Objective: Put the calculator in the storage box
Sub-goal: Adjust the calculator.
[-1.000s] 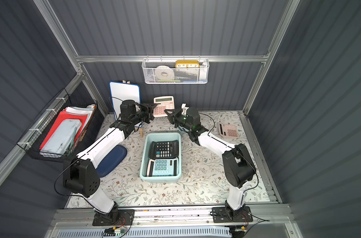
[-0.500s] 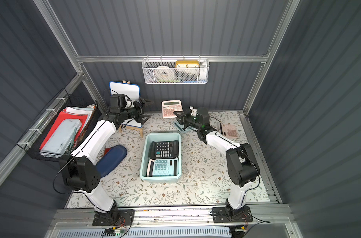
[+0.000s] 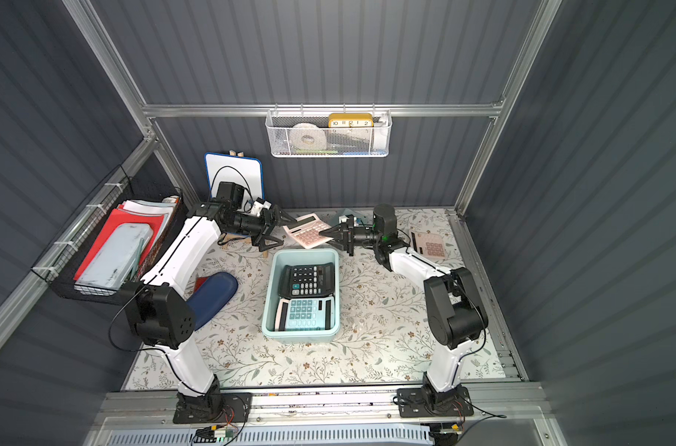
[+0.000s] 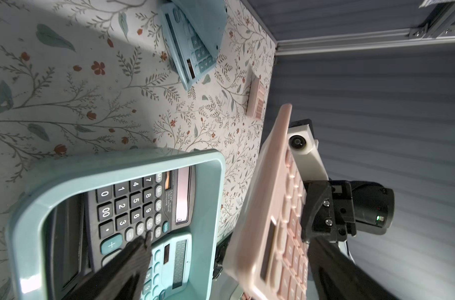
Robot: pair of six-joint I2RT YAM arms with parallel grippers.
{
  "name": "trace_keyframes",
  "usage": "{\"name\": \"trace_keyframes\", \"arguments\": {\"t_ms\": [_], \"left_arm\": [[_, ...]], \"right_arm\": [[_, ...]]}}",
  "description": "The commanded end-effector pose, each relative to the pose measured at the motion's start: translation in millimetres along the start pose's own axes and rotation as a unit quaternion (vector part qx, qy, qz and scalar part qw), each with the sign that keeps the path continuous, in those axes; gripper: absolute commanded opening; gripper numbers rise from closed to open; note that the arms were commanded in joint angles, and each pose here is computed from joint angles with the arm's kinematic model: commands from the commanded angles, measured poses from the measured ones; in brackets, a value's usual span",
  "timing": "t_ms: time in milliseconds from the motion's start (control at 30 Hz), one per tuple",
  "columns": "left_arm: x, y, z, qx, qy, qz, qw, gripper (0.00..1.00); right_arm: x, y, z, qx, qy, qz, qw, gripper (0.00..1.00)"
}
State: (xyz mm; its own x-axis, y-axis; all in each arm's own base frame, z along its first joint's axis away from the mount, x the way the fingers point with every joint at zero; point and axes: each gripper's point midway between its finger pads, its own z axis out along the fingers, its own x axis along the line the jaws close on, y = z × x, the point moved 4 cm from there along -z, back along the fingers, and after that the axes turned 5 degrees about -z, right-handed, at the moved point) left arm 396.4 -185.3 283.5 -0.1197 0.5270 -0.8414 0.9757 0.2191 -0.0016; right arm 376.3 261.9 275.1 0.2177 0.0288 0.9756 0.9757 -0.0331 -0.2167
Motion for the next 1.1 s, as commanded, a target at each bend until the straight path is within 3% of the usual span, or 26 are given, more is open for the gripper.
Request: {"name": "trace_keyframes", "arguments": {"t_ms": [0, 133, 267, 467, 733, 833, 1067], "left_arm": [[1.7, -13.6, 3.2, 0.043, -0.023, 0.006, 0.999, 0.97], [5.0, -15.8, 6.1, 0.051, -0.029, -0.001, 0.998, 0.88], [4.2, -15.1, 9.0, 0.060, -0.046, -0.001, 0.997, 0.63], [8.6, -13.9, 11.9, 0.058, -0.041, -0.002, 0.997, 0.44], [13.6, -18.7, 13.3, 0.063, -0.037, -0.003, 0.997, 0.35], [12.8, -19.3, 12.8, 0.066, -0.037, 0.003, 0.997, 0.24], [4.0, -12.1, 7.5, 0.044, -0.034, 0.012, 0.998, 0.11]], "right_arm": [[-5.0, -19.0, -1.8, 0.058, -0.015, -0.010, 0.998, 0.03], [-9.7, -27.4, -1.3, 0.071, -0.023, -0.008, 0.997, 0.02], [-14.1, -30.0, -1.6, 0.073, -0.027, -0.004, 0.997, 0.02], [-12.8, -26.3, 2.0, 0.076, -0.027, -0.005, 0.997, 0.03], [-9.8, -21.4, 8.2, 0.080, -0.026, -0.008, 0.996, 0.05], [-7.4, -19.4, 9.0, 0.077, -0.023, -0.009, 0.997, 0.12], [-2.8, -16.1, 9.0, 0.055, -0.022, -0.015, 0.998, 0.43]]}}
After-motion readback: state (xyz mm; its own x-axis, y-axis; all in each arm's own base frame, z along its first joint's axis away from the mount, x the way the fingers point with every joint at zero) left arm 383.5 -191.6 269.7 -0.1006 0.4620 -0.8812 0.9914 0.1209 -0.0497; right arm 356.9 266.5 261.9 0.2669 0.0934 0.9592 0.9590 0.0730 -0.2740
